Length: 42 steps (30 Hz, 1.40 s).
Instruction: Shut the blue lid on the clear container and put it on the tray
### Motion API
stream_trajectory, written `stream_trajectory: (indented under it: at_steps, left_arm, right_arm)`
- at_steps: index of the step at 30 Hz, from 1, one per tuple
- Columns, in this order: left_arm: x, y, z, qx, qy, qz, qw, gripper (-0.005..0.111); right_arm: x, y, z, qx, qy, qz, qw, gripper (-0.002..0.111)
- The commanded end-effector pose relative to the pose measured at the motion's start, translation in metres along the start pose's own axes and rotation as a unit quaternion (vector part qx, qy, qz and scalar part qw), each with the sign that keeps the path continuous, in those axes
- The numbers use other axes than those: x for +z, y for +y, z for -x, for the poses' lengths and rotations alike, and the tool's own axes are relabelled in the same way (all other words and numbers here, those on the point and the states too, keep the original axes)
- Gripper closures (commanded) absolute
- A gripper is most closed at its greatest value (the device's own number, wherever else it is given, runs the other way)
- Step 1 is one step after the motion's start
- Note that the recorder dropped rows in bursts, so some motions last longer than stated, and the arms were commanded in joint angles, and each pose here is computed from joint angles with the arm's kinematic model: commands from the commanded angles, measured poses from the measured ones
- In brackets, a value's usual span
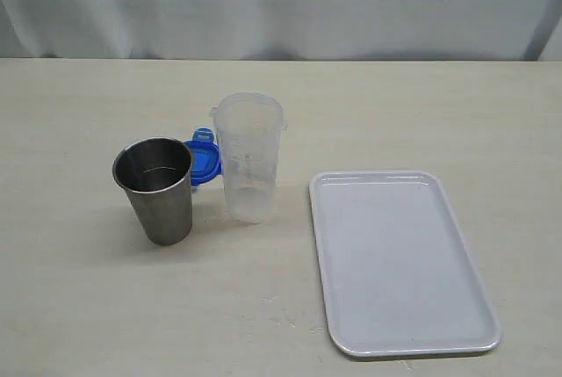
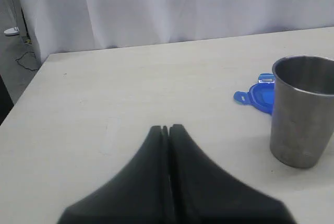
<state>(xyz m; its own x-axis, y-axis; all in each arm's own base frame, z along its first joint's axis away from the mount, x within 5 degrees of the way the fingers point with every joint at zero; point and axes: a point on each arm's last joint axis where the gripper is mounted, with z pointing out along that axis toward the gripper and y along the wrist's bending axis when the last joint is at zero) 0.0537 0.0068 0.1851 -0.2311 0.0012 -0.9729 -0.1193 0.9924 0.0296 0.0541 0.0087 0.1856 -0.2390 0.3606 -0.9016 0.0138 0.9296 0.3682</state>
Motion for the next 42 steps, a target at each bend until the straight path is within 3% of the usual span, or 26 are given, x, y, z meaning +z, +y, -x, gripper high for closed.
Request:
stream_trajectory:
  at_steps: [1, 12, 17, 23, 24, 27, 30, 33, 38, 39, 42]
  left_arm:
    - [0.000, -0.001, 0.000, -0.005, -0.005, -0.004, 1.000, 0.107]
    - [0.000, 0.002, 0.003, 0.047, -0.020, 0.012, 0.999, 0.107]
    - [-0.004, 0.001, 0.025, 0.045, -0.140, 0.010, 0.989, 0.107]
    - [-0.013, -0.001, 0.046, 0.040, -0.266, 0.006, 0.963, 0.107]
    - [-0.014, -0.001, 0.048, 0.036, -0.281, 0.004, 0.959, 0.107]
    - [-0.024, -0.002, 0.061, -0.091, -0.359, -0.047, 0.928, 0.107]
    - [-0.028, -0.002, 0.065, -0.124, -0.390, -0.068, 0.910, 0.107]
    - [-0.036, -0.002, 0.080, -0.133, -0.416, -0.079, 0.896, 0.089]
    - [-0.014, -0.013, 0.097, -0.063, -0.388, -0.110, 0.913, 0.023]
    - [-0.006, -0.015, 0.096, -0.052, -0.367, -0.116, 0.922, 0.017]
    - [0.015, -0.020, 0.090, -0.048, -0.306, -0.138, 0.941, 0.017]
  right_arm:
    - [0.000, 0.000, -0.001, 0.001, 0.000, -0.001, 1.000, 0.104]
    - [0.000, 0.000, -0.001, 0.001, 0.000, -0.001, 1.000, 0.104]
    - [0.000, 0.000, -0.001, 0.001, 0.000, -0.001, 1.000, 0.104]
    - [0.000, 0.000, -0.001, 0.001, 0.000, -0.001, 1.000, 0.104]
    - [0.000, 0.000, -0.001, 0.001, 0.000, -0.001, 1.000, 0.104]
    - [0.000, 0.000, -0.001, 0.001, 0.000, -0.001, 1.000, 0.104]
    - [0.000, 0.000, -0.001, 0.001, 0.000, -0.001, 1.000, 0.104]
    - [0.000, 0.000, -0.001, 0.001, 0.000, -0.001, 1.000, 0.104]
    - [0.000, 0.000, -0.001, 0.001, 0.000, -0.001, 1.000, 0.104]
    - [0.000, 0.000, -0.001, 0.001, 0.000, -0.001, 1.000, 0.104]
    - [0.000, 0.000, -0.001, 0.001, 0.000, -0.001, 1.000, 0.104]
